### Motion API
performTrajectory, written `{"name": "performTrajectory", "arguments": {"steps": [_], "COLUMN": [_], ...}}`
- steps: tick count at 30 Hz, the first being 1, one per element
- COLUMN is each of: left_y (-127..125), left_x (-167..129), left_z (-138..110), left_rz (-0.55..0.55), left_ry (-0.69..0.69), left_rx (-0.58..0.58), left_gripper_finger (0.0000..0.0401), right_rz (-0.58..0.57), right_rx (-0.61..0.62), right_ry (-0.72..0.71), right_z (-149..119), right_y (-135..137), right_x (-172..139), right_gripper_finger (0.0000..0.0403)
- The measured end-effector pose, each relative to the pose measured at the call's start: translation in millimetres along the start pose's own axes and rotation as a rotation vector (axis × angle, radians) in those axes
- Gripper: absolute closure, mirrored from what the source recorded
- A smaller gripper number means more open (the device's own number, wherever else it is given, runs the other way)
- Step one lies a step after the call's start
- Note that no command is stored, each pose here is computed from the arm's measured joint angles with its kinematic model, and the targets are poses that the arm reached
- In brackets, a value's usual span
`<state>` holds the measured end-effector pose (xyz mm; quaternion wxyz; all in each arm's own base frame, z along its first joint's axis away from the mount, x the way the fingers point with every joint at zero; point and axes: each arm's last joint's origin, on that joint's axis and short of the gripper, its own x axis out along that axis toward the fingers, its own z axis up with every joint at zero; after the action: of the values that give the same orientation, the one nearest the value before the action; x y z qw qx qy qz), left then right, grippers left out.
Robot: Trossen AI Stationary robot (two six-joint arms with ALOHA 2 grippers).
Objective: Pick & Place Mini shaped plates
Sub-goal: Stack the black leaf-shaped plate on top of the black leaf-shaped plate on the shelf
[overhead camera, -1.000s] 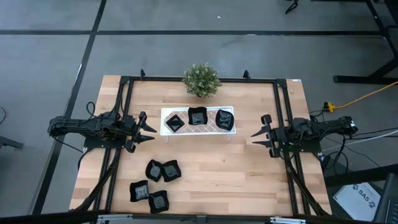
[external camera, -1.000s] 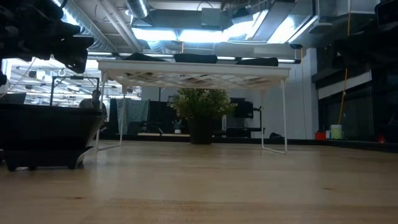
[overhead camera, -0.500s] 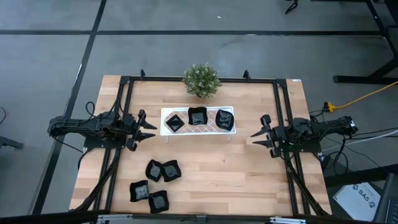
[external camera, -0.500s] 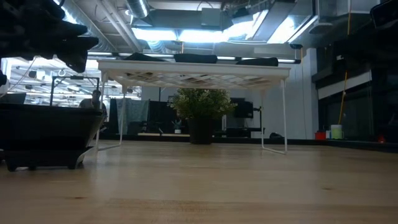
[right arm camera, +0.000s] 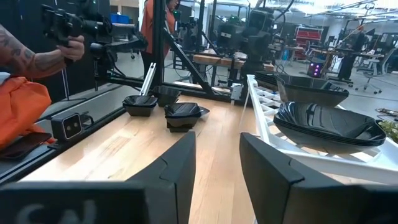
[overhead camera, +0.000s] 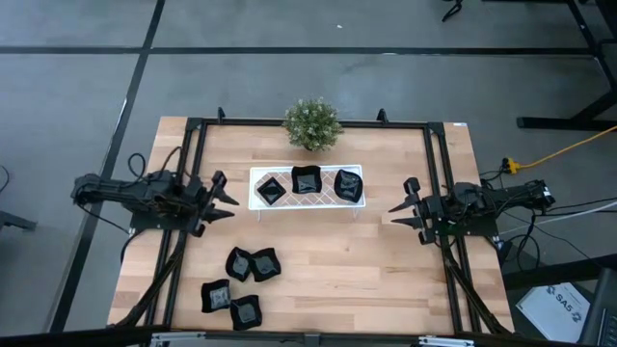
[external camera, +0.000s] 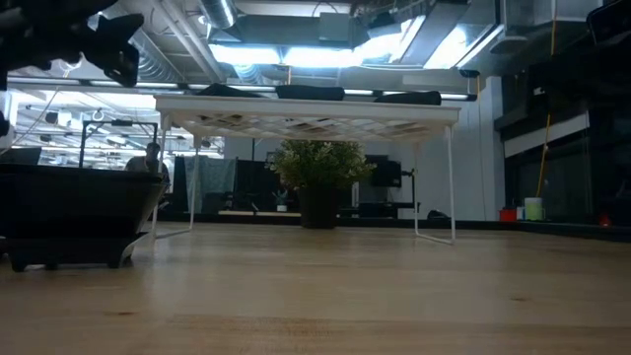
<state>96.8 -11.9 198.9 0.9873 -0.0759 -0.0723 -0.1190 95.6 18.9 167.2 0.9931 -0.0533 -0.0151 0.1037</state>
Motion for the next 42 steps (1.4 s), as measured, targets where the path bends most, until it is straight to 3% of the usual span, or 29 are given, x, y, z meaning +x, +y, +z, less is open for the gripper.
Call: {"name": "performTrajectory", "arguments": {"steps": [8, 21, 25, 31, 42], "left_y": [-6.2, -49.0, -68.6, -92.0, -103.5], "left_x": [25.1, 80.1, 89.2, 94.2, 101.2], "left_z": [10.5, 27.5, 17.6, -8.4, -51.4], "left_rz": [0.031, -0.145, -0.165, -0.194, -0.156], "left_ry": [0.238, 0.54, 0.613, 0.728, 0.891], "left_rx": [-0.033, -0.144, -0.123, 0.005, 0.168], "left_gripper_finger": [0.0258, 0.0258, 0.0258, 0.0258, 0.0258], "right_rz": [0.0, 0.0, 0.0, 0.0, 0.0], "right_rx": [0.0, 0.0, 0.0, 0.0, 0.0], "right_ry": [0.0, 0.0, 0.0, 0.0, 0.0], "right_z": [0.0, 0.0, 0.0, 0.0, 0.0], "right_y": [0.0, 0.0, 0.0, 0.0, 0.0], "right_x": [0.0, 0.0, 0.0, 0.0, 0.0], "right_gripper_finger": [0.0279, 0.0279, 0.0279, 0.0279, 0.0279]}}
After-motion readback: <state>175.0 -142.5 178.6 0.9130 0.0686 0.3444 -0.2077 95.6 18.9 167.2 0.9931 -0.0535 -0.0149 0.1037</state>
